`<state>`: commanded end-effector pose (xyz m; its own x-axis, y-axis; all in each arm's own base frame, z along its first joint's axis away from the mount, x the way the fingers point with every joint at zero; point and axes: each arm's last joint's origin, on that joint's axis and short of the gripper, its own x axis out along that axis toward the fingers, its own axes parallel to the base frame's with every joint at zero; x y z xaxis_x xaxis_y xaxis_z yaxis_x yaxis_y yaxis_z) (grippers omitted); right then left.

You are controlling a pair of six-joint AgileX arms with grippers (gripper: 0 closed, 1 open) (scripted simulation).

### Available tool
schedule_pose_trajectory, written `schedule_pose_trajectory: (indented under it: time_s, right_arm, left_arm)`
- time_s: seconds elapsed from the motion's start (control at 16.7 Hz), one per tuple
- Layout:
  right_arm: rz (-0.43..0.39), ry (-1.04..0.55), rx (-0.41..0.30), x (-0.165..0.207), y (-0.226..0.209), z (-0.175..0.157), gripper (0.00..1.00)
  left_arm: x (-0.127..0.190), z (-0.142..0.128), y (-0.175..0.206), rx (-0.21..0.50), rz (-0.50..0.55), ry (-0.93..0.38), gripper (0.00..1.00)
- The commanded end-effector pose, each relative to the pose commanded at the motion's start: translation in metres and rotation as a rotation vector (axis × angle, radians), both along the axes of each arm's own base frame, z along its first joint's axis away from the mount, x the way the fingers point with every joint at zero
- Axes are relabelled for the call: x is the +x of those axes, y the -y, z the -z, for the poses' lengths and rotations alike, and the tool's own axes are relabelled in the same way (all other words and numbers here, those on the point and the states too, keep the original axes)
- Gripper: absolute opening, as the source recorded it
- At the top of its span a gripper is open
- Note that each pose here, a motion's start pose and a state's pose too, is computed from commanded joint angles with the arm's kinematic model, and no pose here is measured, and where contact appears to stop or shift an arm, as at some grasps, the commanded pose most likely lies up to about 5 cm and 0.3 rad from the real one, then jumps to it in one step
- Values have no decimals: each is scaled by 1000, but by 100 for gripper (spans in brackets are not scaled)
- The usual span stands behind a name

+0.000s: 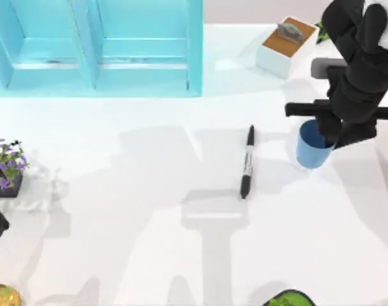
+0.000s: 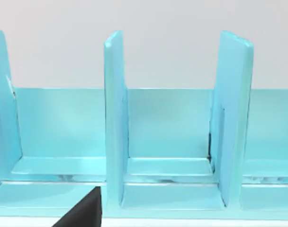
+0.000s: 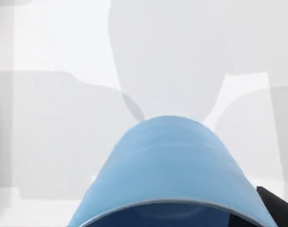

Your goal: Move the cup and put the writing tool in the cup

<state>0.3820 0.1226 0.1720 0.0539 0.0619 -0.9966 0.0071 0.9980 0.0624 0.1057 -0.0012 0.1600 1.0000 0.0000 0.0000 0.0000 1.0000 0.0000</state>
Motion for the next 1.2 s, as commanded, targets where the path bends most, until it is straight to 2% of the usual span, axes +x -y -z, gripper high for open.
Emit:
schedule_pose_trajectory:
  time_s: [0.3, 1.08, 1.2]
  right_arm:
    - [1, -11, -4, -1, -2, 10, 0]
    - [1, -11, -4, -1, -2, 10, 98]
    - [1, -11, -4, -1, -2, 10, 100]
  left_arm:
    - [0, 0, 0, 0, 0, 0, 100]
    - [0, 0, 0, 0, 0, 0, 100]
    - [0, 0, 0, 0, 0, 0, 100]
